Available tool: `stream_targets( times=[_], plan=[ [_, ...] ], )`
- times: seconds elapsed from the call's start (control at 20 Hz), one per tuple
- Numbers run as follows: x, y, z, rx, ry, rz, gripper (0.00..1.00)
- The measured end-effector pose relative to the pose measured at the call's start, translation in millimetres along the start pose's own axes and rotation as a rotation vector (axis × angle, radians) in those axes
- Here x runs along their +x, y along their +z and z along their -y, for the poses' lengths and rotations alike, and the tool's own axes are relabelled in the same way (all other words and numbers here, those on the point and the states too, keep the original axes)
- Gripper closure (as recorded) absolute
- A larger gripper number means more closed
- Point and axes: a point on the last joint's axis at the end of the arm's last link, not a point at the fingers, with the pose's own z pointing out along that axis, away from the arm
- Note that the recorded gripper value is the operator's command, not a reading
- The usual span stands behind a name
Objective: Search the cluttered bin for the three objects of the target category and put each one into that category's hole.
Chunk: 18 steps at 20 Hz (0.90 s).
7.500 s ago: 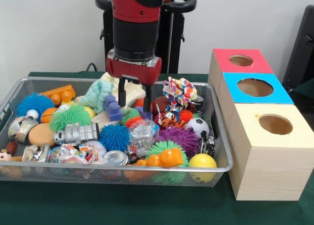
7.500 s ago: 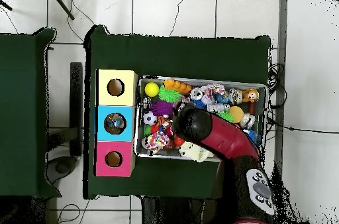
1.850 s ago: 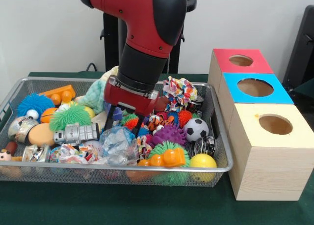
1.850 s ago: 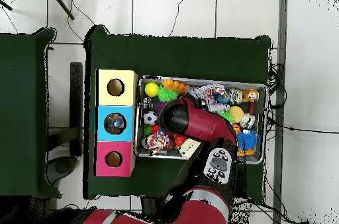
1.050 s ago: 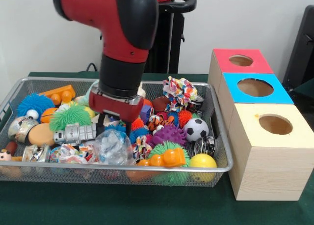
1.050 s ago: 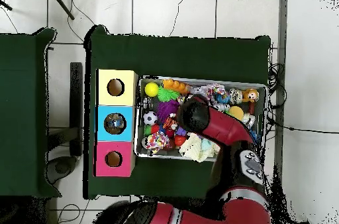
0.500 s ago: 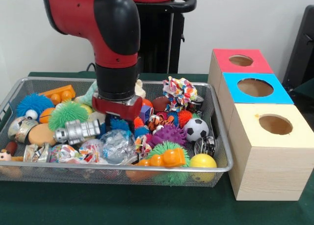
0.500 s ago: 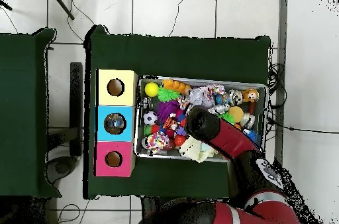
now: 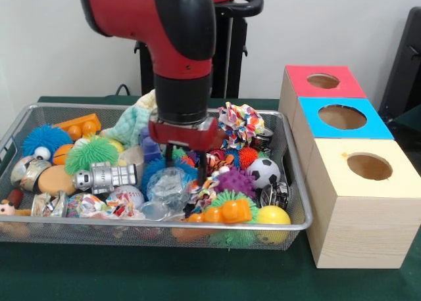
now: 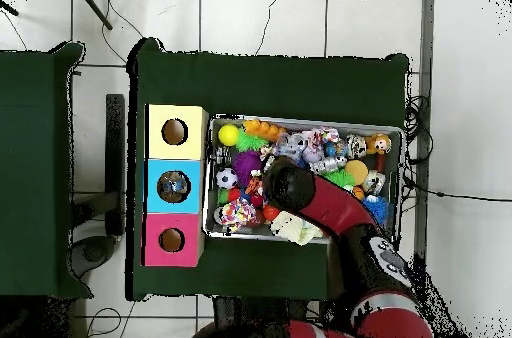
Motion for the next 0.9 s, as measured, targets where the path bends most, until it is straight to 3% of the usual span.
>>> stream_targets(
  times=[0.55,0.75,0.9],
  plan=[
    [16.6,-42,-56,-0.023,-0.076,-0.123,0.0],
    [19.3,-45,-62,-0.021,-0.081,-0.135,0.0],
    [14.9,-47,-59,0.022,-0.097,-0.114,0.0]
  ],
)
